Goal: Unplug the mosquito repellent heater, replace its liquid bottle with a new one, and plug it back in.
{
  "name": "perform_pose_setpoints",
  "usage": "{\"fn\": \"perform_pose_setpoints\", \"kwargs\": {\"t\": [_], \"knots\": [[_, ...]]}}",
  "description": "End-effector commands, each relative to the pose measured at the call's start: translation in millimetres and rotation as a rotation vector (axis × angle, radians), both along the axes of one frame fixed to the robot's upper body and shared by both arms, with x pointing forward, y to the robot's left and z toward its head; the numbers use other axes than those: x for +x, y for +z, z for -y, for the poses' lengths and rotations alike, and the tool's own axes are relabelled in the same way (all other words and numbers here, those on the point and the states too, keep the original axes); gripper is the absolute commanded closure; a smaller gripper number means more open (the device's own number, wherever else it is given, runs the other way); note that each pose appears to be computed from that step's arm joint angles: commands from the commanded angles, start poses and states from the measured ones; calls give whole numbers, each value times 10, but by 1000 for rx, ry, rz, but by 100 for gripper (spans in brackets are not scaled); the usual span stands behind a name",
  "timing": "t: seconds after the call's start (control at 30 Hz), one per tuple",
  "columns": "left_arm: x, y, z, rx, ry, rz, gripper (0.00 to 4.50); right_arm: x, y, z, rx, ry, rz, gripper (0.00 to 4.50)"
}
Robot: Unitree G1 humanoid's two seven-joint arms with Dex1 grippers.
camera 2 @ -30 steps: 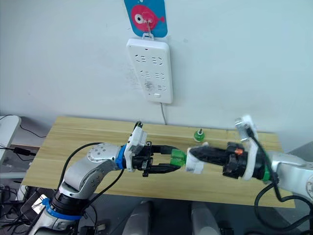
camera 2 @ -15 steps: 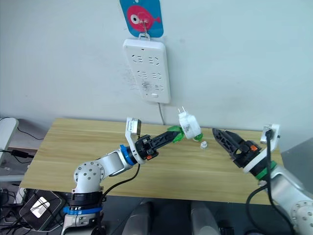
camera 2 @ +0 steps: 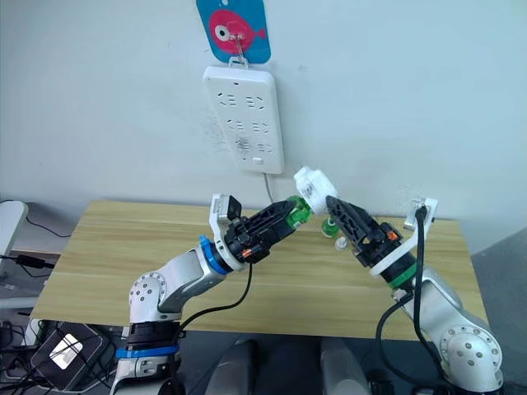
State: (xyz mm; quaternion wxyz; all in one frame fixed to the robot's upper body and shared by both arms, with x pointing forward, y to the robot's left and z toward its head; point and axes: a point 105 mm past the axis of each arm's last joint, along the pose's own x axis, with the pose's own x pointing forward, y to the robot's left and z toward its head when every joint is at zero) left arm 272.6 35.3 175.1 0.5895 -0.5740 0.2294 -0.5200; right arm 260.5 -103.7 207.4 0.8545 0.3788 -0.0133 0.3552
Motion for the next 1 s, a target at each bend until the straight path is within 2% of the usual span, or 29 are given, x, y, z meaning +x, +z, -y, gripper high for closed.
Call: {"fn": "perform_pose_setpoints", "kwargs": {"t": [0.03,0.3,0.4,0.43,0.5,0.7,0.8,0.9,0.93,1.0], "knots": [[-32,88,0,-34,2,5,214,-56,202,-97,69,59,67,0],[-58,75,13,-31,-13,7,214,-54,232,-158,83,92,77,0],[-73,74,24,-29,-24,11,214,-75,215,-192,87,119,69,61],[-74,73,25,-28,-26,11,214,-83,209,-202,89,129,66,99],[-78,71,25,-25,-31,13,214,-93,203,-212,91,139,62,144],[-40,63,-2,-5,-19,13,214,-140,171,-225,83,169,48,145],[-32,64,-11,-5,-26,17,119,-164,155,-208,79,176,40,145],[-7,36,-59,59,-2,42,22,-185,138,-185,74,177,33,147],[-7,29,-93,82,6,63,1,-192,131,-173,70,174,30,147],[-3,-13,-206,136,33,92,0,-203,111,-137,54,163,26,147]]}}
